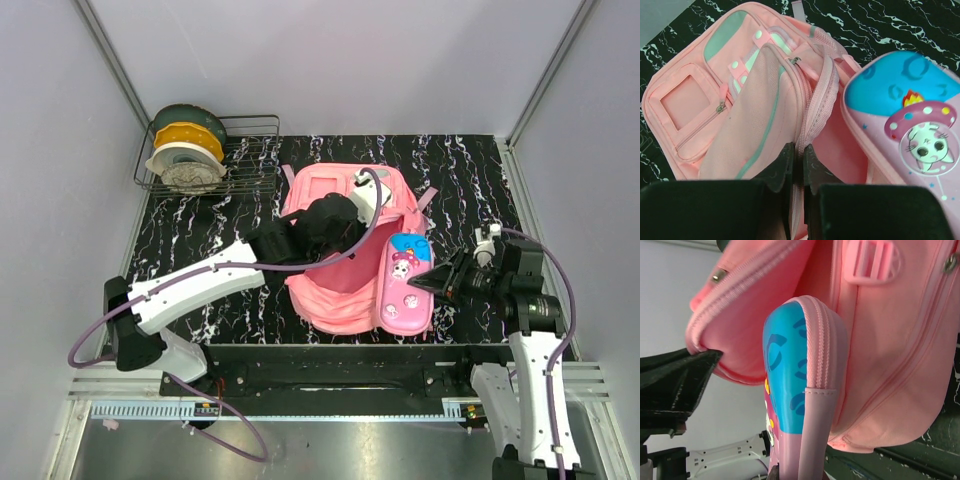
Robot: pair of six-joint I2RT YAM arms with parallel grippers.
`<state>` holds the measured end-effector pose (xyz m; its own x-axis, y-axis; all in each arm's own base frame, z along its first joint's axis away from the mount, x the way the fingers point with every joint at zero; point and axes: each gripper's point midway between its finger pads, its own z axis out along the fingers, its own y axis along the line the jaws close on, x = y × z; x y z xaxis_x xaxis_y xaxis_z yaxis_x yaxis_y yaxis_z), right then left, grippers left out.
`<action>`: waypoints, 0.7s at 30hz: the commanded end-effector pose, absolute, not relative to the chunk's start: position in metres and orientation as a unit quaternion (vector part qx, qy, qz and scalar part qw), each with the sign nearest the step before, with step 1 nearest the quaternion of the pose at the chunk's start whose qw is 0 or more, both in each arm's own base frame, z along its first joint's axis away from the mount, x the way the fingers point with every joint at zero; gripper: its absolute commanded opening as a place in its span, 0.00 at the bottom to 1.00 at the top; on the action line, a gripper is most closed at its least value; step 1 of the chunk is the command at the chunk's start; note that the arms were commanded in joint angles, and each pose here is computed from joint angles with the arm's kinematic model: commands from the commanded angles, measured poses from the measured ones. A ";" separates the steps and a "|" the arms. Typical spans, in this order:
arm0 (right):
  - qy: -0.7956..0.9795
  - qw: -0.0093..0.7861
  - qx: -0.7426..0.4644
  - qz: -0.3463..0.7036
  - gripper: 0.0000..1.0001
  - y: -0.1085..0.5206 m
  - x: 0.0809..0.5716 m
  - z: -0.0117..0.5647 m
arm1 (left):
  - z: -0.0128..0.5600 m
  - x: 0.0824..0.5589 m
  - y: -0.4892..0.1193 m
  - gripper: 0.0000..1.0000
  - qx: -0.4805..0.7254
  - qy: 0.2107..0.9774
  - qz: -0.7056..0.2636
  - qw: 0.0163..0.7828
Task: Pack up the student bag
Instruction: Place the stationery in the student bag.
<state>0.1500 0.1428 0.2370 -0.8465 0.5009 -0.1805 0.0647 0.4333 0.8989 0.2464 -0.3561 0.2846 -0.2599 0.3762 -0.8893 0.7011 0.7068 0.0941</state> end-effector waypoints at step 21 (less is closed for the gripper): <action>0.811 0.239 0.272 0.459 0.00 0.185 0.259 0.202 | 0.372 0.218 -0.405 0.00 0.338 0.704 -0.309 0.543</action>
